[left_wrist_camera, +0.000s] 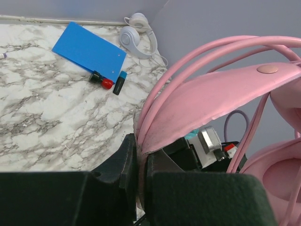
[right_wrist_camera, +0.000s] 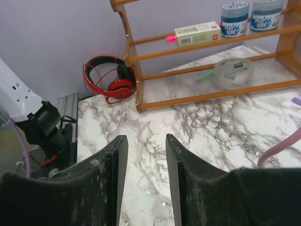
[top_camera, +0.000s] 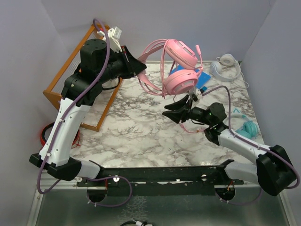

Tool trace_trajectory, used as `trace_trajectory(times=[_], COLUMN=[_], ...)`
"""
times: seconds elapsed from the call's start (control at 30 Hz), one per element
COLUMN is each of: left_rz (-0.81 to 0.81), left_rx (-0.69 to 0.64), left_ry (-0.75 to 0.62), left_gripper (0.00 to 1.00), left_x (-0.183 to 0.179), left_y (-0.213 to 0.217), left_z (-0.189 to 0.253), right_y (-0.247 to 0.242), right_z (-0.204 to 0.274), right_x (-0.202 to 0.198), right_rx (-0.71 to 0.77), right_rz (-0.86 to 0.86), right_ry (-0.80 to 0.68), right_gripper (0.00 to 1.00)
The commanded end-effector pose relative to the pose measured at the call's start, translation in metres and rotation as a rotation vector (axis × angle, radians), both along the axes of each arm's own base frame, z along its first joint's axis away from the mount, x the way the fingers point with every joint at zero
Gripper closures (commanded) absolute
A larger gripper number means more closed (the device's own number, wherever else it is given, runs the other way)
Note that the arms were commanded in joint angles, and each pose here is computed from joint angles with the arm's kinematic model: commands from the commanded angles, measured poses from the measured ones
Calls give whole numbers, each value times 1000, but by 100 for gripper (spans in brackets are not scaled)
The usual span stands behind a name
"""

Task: Wrap the headphones
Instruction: Wrap the headphones cable around the headphones.

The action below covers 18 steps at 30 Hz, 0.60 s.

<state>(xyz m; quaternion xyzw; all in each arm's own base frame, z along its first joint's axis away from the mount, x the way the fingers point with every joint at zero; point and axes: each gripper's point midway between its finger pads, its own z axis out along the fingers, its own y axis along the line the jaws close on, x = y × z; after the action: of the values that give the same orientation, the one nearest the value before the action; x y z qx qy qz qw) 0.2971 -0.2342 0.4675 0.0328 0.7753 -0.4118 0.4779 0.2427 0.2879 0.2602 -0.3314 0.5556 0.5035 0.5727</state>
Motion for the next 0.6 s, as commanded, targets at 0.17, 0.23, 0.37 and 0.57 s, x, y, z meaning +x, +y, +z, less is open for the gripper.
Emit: trace_trajectory(times=[0.17, 0.23, 0.37, 0.57], left_rz=[46, 41, 36, 35], left_rx=[-64, -64, -63, -62], left_ry=[-56, -54, -54, -56], left_gripper=[100, 100, 100, 100], left_x=[-1, -2, -2, -4], left_y=[9, 8, 8, 8], left_z=[23, 22, 22, 22], right_y=[-22, -34, -47, -57], right_z=[31, 41, 64, 76], right_x=[22, 38, 59, 95], right_rx=[3, 14, 27, 43], right_rz=[-215, -333, -463, -564], right_ry=[-110, -99, -144, -107], right_gripper=[44, 40, 33, 0])
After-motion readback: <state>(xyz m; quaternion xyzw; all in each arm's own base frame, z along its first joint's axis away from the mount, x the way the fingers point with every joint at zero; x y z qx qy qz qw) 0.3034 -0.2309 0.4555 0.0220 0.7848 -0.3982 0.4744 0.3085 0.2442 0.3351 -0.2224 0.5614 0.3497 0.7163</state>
